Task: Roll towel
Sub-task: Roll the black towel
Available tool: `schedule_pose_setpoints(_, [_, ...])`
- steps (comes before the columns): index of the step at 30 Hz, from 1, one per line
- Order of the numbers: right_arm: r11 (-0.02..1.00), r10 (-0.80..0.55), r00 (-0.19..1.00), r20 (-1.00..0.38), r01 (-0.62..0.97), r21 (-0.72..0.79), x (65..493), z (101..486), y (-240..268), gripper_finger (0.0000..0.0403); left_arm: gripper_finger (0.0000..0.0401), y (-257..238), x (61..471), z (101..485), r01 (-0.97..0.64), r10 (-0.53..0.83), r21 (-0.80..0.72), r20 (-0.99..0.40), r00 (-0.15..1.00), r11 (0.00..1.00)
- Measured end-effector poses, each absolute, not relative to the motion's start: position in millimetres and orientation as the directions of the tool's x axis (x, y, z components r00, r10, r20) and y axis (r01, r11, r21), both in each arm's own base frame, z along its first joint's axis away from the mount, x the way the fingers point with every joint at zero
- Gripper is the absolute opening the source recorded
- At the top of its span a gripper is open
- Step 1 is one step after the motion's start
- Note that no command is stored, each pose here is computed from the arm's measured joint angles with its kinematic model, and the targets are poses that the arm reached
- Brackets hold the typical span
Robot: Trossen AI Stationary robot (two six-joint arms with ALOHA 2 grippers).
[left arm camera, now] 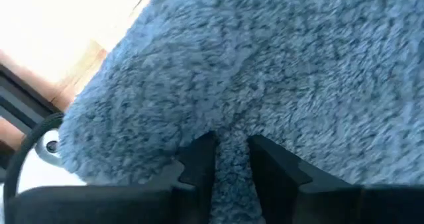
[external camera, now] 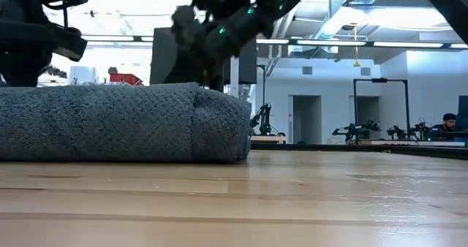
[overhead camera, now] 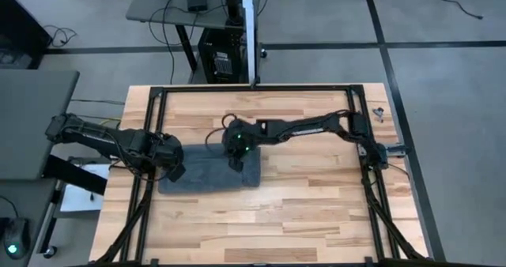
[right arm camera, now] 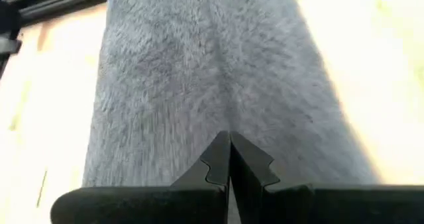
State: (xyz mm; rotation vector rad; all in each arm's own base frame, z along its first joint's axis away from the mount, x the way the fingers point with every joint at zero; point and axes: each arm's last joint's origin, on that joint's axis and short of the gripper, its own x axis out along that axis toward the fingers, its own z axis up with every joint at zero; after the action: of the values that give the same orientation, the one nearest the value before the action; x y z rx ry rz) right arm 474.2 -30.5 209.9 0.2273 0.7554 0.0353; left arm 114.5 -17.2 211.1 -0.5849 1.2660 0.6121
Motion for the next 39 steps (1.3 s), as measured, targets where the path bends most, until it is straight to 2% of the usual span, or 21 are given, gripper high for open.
schedule_pose_setpoints(3, [0.966, 0.142, 0.734, -0.664, 0.043, 0.255, 471, 216, -35, 0.0000, 0.0077, -17, 116, 211, -0.709, 0.098, -0.077, -0.974, 0.203, 0.701])
schedule_pose_setpoints(7, [0.942, 0.222, 0.852, -0.475, -0.061, 0.330, 485, 235, -15, 0.0000, 0.0077, -17, 116, 211, -0.712, 0.101, -0.077, -0.974, 0.204, 0.698])
schedule_pose_setpoints(10, [0.926, 0.263, 0.885, -0.383, -0.121, 0.357, 500, 222, 6, 0.0000, 0.0077, -17, 116, 211, -0.716, 0.104, -0.076, -0.973, 0.204, 0.694])
schedule_pose_setpoints(14, [0.927, 0.214, 0.866, -0.452, -0.035, 0.373, 511, 170, 16, 0.0000, 0.0077, -17, 116, 211, -0.717, 0.104, -0.077, -0.973, 0.205, 0.693])
schedule_pose_setpoints(20, [0.946, 0.198, 0.765, -0.613, 0.014, 0.323, 505, 147, 14, 0.0000, 0.0077, -17, 117, 212, -0.713, 0.103, -0.084, -0.971, 0.215, 0.696])
schedule_pose_setpoints(24, [0.966, 0.195, 0.728, -0.657, -0.024, 0.259, 496, 159, 14, 0.0000, 0.0077, -17, 117, 212, -0.696, 0.102, -0.084, -0.970, 0.221, 0.713])
schedule_pose_setpoints(29, [0.962, 0.174, 0.716, -0.676, 0.023, 0.272, 495, 157, 1, 0.0000, 0.0077, -17, 118, 212, -0.692, 0.107, -0.084, -0.968, 0.228, 0.717])
schedule_pose_setpoints(36, [0.958, 0.175, 0.759, -0.627, 0.015, 0.286, 499, 162, 3, 0.0000, 0.0077, -16, 114, 212, -0.699, 0.115, -0.047, -0.976, 0.184, 0.714])
schedule_pose_setpoints(39, [0.953, 0.179, 0.773, -0.608, 0.017, 0.302, 500, 167, 5, 0.0000, 0.0077, -16, 116, 218, -0.690, 0.115, -0.060, -0.972, 0.205, 0.722])
